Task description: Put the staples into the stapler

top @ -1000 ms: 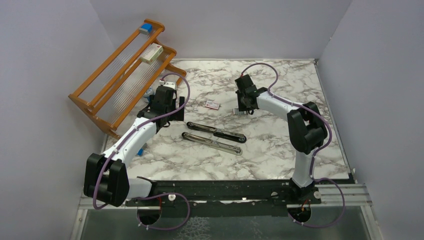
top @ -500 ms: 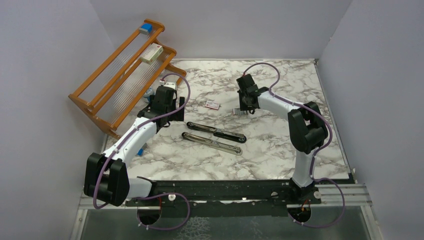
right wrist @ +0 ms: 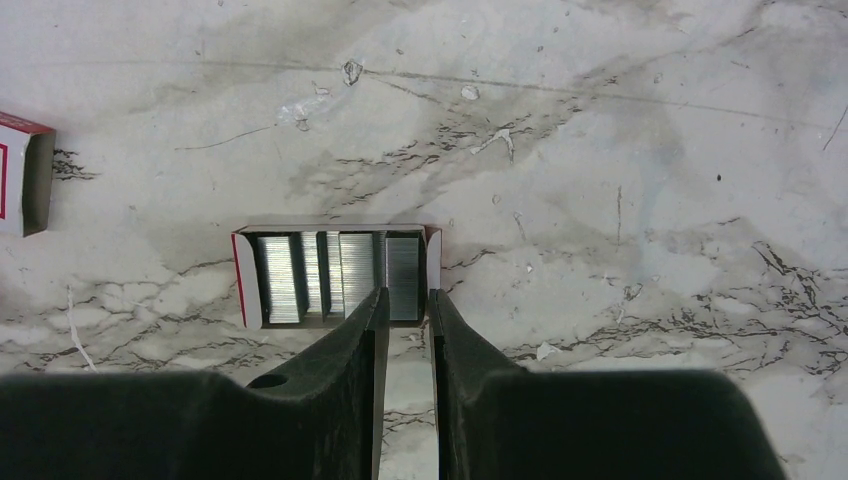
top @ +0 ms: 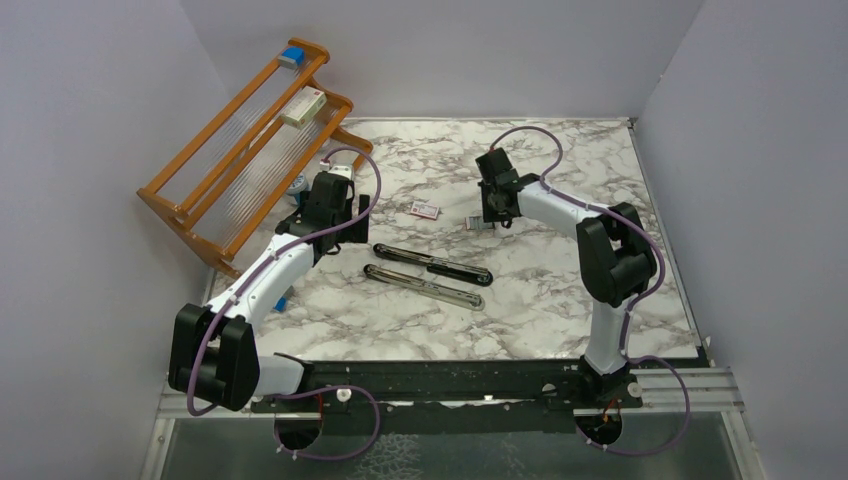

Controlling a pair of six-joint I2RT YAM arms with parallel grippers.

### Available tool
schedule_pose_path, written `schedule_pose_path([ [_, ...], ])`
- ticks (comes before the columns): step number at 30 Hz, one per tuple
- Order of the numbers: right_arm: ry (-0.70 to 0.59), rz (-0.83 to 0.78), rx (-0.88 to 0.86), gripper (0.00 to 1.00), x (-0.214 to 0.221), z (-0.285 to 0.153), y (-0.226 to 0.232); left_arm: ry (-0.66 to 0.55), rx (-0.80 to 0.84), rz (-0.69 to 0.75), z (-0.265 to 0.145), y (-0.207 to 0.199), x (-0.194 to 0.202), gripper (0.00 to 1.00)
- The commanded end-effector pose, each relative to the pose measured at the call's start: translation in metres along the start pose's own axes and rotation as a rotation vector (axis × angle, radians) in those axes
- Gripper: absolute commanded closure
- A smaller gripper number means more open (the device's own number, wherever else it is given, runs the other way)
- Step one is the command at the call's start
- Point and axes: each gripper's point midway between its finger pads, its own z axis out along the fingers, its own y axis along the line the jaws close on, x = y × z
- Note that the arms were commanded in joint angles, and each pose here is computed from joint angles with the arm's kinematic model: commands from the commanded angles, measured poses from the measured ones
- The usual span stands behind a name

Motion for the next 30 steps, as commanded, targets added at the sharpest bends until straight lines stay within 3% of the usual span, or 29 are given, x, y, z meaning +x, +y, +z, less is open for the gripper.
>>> schedule_pose_path([
  [1, 0.028, 0.007, 0.046, 0.76, 0.011, 0.004, -0.010, -0.003, -0.010, 0.014, -0.001, 0.001, -0.004, 0.03],
  [10, -0.064, -0.003, -0.089, 0.76, -0.011, -0.012, 0.010, -0.002, -0.010, 0.014, -0.001, 0.001, -0.004, 0.03],
  [30, -0.089, -0.021, -0.179, 0.76, -0.020, -0.017, 0.026, 0.002, -0.010, 0.016, 0.001, 0.001, -0.003, 0.03],
])
